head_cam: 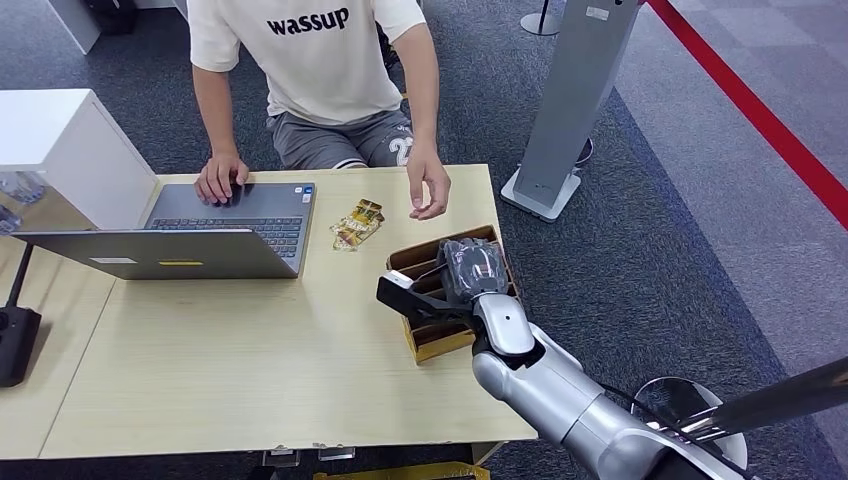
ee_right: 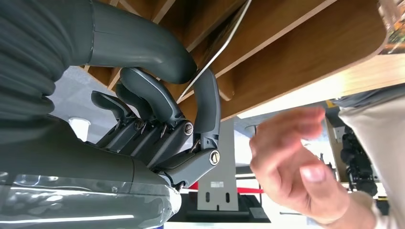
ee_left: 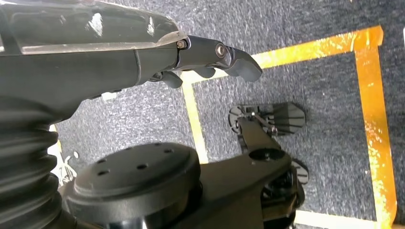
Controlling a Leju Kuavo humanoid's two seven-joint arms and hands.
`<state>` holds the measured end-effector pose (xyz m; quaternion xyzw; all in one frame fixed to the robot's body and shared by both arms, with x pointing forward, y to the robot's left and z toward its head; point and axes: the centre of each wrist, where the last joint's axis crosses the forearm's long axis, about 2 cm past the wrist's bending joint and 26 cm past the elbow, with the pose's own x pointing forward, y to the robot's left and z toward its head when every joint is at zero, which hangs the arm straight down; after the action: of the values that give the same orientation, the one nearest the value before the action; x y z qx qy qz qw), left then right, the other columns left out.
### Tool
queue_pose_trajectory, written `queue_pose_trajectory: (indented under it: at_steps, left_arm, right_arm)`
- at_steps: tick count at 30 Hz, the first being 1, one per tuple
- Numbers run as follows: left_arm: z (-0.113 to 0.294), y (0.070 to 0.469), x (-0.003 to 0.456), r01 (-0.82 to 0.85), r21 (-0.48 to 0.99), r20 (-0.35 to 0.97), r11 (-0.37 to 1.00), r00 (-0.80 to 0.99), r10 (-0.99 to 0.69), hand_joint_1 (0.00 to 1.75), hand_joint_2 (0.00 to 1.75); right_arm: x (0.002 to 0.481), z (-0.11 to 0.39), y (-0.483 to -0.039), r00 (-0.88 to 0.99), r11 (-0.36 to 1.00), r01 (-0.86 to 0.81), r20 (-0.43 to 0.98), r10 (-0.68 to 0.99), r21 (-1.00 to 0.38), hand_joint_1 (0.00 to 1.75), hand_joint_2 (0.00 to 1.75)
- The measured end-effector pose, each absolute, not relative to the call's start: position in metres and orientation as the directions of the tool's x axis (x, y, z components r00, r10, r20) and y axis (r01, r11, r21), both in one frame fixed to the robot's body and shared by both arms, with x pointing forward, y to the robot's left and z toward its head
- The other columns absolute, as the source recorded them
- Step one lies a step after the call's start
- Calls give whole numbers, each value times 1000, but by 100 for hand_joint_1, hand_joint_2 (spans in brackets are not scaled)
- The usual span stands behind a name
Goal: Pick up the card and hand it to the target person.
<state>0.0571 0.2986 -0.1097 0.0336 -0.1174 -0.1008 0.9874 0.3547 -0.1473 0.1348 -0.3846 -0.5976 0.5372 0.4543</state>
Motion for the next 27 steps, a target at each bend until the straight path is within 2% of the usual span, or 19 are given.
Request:
queue_pose_trajectory:
  at_steps: [10, 20, 27]
  left_arm:
    - [-110, 299, 57, 183, 95, 224, 978, 954, -200, 0, 175]
    - [-110, 299, 56, 151, 94, 210, 984, 963, -168, 0, 175]
    - [-110, 299, 56, 150, 90, 210, 985, 964, -166, 0, 175]
  right_arm:
    - [358, 174, -155, -262, 167, 116, 132, 956, -979, 175, 175]
    - [336, 242, -161, -346, 321, 376, 190, 919, -869, 175, 175]
    - [313, 256, -164, -408, 406, 439, 225, 885, -802, 175, 175]
